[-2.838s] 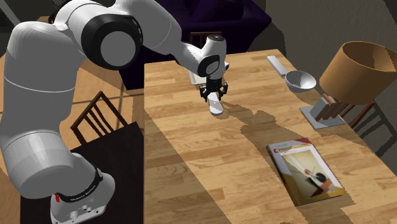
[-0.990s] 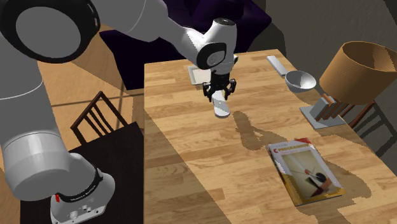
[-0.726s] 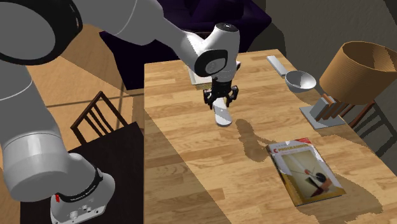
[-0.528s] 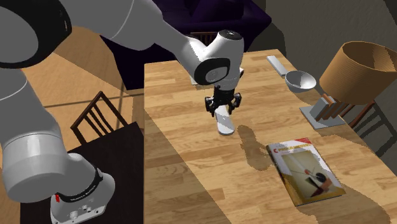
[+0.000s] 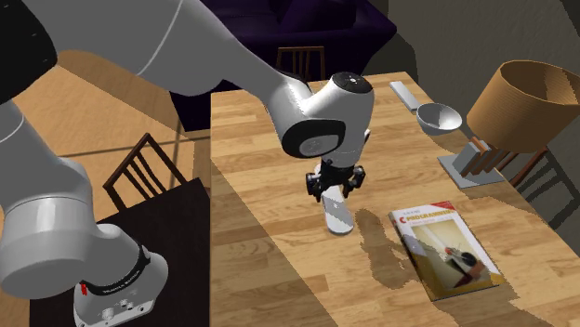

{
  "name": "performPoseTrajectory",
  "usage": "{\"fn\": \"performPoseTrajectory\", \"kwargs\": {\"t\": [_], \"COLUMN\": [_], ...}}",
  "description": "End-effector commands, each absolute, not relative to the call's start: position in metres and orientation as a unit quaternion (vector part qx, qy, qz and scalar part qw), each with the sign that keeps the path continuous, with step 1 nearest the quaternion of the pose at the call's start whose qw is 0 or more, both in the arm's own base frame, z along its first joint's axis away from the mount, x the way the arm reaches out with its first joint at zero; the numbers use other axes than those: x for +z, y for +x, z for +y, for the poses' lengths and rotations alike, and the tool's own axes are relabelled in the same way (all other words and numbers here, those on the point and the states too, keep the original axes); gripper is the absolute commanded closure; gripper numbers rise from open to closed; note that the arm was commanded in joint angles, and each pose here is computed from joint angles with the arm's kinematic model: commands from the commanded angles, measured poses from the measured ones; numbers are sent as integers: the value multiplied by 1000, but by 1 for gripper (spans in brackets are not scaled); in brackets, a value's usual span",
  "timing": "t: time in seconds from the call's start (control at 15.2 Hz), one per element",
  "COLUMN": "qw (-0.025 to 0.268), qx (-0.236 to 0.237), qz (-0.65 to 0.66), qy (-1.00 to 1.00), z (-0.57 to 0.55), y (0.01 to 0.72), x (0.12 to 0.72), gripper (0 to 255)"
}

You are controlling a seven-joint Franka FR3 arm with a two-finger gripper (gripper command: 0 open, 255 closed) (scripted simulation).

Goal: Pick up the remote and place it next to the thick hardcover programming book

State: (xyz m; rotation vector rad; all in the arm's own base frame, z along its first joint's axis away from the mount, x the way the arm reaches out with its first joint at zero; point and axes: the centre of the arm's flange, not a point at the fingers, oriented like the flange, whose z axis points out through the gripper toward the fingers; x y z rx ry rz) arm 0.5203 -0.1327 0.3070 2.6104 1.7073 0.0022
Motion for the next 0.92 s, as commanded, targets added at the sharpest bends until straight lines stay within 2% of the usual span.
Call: {"fn": "performPoseTrajectory", "kwargs": {"t": [0.0,0.86], "qw": [11,11], "qx": [1,1], "qz": [548,548], "qy": [836,836], "z": [-156,-306], "y": [505,430], "x": [310,310], "gripper": [255,255]}}
